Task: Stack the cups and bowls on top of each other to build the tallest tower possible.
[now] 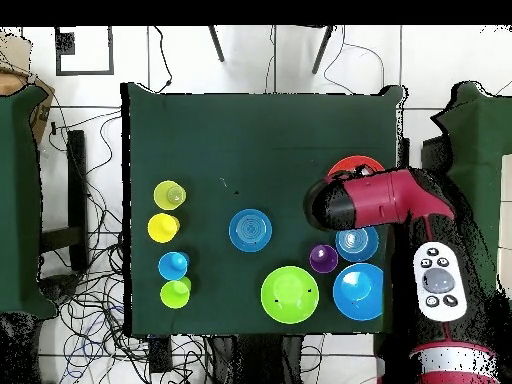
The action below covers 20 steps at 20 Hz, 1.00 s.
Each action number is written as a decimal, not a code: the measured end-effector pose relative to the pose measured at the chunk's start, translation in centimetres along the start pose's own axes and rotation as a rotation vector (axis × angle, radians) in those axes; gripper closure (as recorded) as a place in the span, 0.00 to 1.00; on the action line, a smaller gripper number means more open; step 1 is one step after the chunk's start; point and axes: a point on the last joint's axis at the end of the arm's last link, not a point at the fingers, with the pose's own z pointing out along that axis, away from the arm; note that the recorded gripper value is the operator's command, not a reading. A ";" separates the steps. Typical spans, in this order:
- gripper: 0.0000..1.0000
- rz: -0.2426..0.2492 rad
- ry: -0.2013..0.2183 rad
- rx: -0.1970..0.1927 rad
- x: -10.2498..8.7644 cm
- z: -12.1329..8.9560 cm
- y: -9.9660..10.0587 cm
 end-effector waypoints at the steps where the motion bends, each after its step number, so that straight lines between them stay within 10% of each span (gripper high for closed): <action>1: 0.00 0.005 0.000 -0.004 0.0 0.0 0.0; 20: 0.00 0.050 0.013 -0.059 0.3 1.4 1.3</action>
